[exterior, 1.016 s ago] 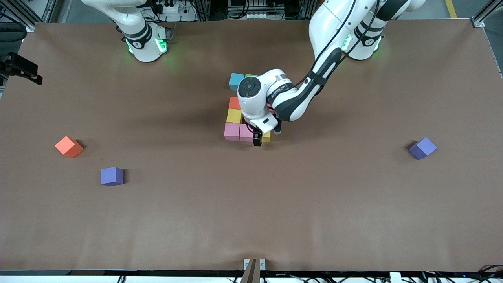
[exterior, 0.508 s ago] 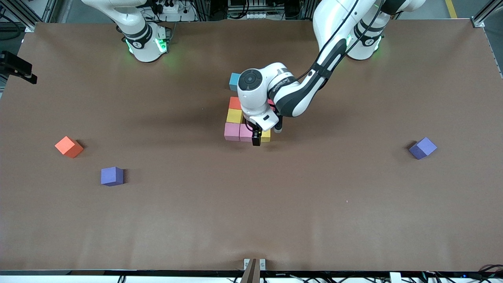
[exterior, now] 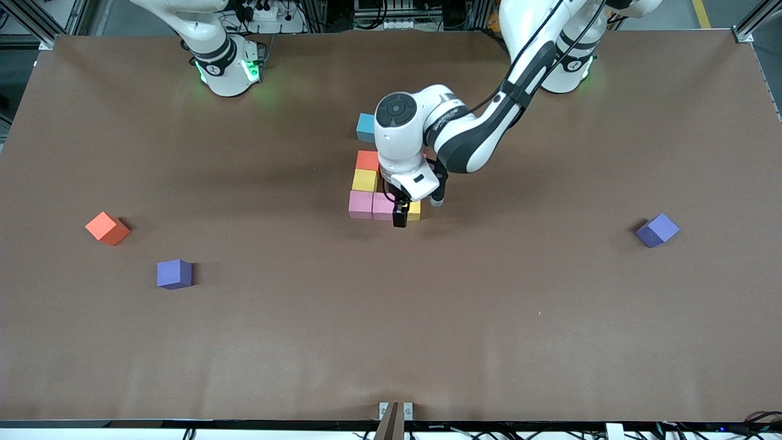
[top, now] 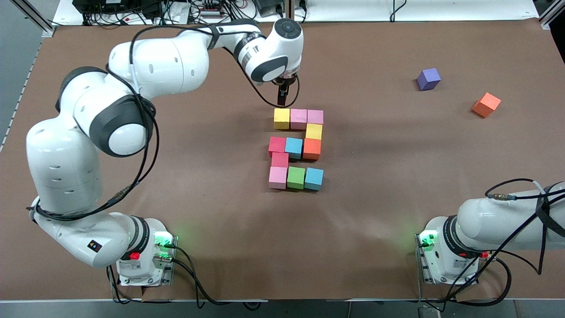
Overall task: Form number 2 with 11 blocks
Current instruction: 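Open the left gripper and lift it off the yellow cube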
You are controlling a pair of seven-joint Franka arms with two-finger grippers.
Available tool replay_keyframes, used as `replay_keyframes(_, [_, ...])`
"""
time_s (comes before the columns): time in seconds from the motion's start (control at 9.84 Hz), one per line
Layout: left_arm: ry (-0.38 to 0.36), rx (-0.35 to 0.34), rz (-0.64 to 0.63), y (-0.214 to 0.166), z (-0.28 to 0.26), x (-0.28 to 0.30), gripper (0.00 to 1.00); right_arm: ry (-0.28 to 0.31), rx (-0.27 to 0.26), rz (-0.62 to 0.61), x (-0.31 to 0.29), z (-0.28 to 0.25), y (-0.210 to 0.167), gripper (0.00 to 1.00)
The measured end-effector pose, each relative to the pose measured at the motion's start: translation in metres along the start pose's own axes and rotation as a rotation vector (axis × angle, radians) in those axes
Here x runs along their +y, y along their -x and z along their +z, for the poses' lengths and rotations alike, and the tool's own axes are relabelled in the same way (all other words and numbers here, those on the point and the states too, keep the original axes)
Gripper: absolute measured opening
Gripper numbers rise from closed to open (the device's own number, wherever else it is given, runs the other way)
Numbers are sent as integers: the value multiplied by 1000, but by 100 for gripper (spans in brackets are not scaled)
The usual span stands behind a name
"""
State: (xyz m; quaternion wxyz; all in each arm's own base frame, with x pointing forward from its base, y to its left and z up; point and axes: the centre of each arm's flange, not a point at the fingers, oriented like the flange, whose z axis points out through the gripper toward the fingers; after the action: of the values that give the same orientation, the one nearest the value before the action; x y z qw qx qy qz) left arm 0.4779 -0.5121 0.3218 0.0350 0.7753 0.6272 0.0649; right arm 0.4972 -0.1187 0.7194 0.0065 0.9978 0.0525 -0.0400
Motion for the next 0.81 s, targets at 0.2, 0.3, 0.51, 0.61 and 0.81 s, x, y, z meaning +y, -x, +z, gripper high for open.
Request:
replay_keyframes(0.2, [11,15,108,-11,-26,5,100,-27,18,-2,1,-3,0,100])
replay_keyframes(0.3, [17,15,162,-20,-41,11,100,-39,15,-12,-2,4,-10,100])
replay_keyframes(0.51, [44,9,271,-41,-75,22,100,-57,-1,25,-13,21,-32,100])
replay_keyframes(0.61, [50,16,333,-48,-88,24,100,-57,-7,70,-25,22,-37,100])
replay_keyframes(0.81, [75,25,458,-62,-112,29,100,-56,0,107,-44,18,-41,100])
